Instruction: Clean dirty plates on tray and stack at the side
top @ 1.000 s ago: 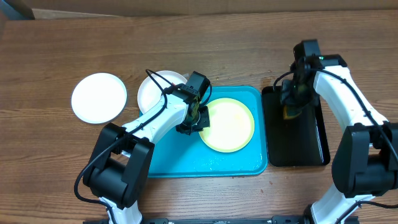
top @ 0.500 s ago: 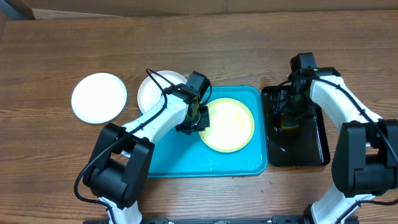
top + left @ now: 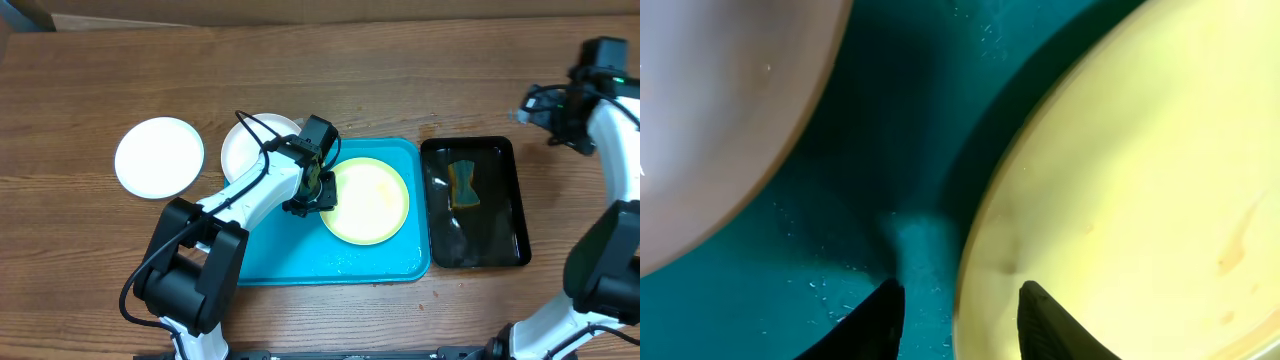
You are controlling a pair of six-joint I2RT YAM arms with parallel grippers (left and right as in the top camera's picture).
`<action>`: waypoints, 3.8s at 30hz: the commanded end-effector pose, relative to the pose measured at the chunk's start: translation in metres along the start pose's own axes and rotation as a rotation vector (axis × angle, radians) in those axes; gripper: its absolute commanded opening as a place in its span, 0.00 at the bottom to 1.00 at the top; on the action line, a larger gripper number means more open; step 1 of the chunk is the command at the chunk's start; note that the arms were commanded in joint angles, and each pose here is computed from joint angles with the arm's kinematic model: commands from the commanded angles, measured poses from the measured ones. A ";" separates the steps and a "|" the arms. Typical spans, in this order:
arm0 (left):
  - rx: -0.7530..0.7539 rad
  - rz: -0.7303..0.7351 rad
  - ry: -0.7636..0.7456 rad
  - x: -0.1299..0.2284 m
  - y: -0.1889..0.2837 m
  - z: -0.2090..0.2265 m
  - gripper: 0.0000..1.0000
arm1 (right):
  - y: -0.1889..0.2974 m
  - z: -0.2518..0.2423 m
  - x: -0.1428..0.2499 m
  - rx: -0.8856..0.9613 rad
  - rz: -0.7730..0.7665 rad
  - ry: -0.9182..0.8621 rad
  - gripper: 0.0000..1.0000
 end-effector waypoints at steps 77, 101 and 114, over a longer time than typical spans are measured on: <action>-0.775 -1.171 -0.772 0.021 0.241 -0.251 0.04 | 0.004 -0.025 -0.012 0.015 -0.022 -0.066 1.00; -0.718 -1.258 -0.666 0.024 0.256 -0.261 0.04 | 0.004 -0.025 -0.012 0.015 -0.022 -0.066 1.00; -0.079 -0.623 -0.507 -0.012 0.134 -0.210 0.04 | 0.004 -0.025 -0.012 0.015 -0.022 -0.066 1.00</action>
Point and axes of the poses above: each gripper's point midway between its finger pads, its own y axis back along the fingers, its own z axis along the line the jaws close on, x = y × z, the point moved 3 cm from there along y, back along the fingers, and after that the axes turned 6 degrees about -y, right-handed, at the moved point
